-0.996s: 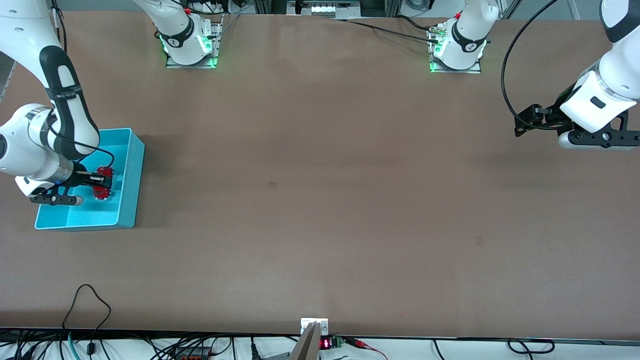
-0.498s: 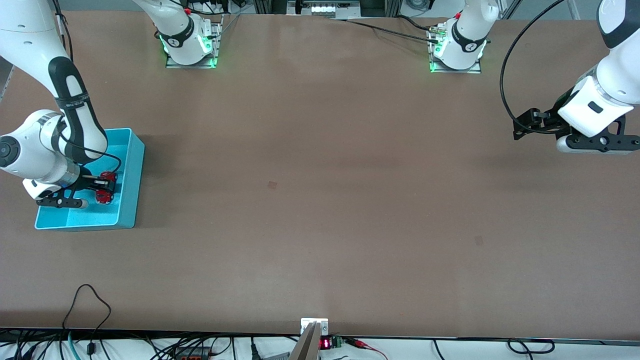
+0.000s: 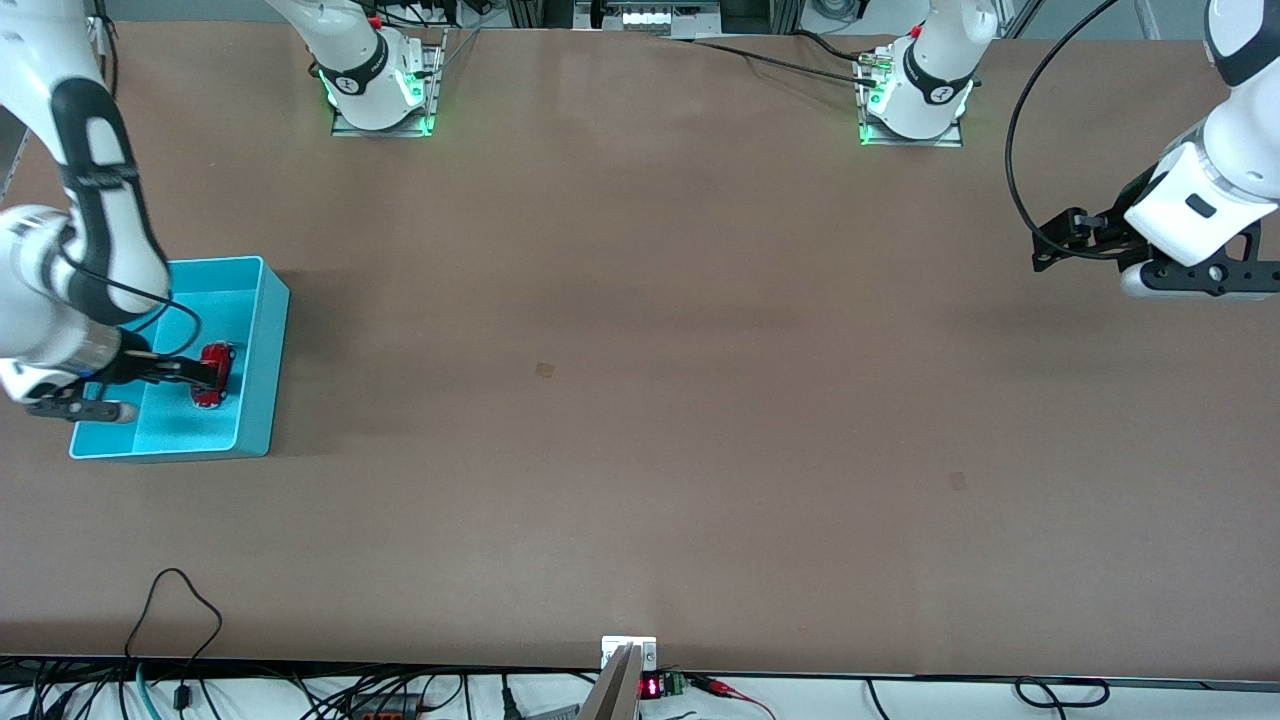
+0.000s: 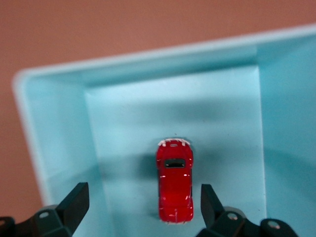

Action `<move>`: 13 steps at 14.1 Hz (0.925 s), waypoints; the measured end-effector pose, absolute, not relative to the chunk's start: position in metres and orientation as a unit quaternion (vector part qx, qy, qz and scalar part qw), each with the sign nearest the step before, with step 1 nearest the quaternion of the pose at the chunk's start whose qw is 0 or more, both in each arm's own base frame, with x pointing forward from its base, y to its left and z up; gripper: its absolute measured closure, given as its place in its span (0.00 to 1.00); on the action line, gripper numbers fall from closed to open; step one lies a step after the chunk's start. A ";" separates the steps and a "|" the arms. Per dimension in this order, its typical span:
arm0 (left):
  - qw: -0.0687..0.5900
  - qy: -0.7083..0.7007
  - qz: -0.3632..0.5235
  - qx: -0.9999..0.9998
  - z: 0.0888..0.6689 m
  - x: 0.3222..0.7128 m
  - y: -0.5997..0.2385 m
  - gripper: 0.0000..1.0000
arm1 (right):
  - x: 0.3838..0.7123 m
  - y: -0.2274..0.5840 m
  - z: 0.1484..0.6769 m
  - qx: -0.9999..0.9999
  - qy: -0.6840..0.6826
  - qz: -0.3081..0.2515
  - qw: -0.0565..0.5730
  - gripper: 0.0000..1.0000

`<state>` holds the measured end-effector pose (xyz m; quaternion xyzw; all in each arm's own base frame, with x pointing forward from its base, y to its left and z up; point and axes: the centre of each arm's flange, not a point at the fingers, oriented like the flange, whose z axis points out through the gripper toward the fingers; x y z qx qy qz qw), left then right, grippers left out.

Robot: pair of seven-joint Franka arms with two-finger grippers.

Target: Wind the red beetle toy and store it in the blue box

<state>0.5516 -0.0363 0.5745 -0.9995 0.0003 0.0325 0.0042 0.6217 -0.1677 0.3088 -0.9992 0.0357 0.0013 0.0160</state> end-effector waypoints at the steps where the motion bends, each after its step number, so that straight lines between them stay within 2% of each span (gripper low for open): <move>1: 0.004 0.000 0.032 -0.999 0.576 0.551 -0.036 0.00 | 0.630 -0.161 0.342 -0.999 0.032 -0.006 0.021 0.00; 6: 0.004 0.001 0.032 -0.999 0.576 0.550 -0.037 0.00 | 0.641 -0.112 0.481 -0.999 0.019 -0.023 0.041 0.00; 10: 0.004 0.003 0.030 -1.000 0.577 0.551 -0.039 0.00 | 0.621 -0.056 0.545 -0.998 0.028 -0.013 0.057 0.00; 13: 0.004 0.001 0.022 -1.000 0.584 0.552 -0.037 0.00 | 0.600 -0.063 0.586 -0.997 0.034 -0.019 0.064 0.00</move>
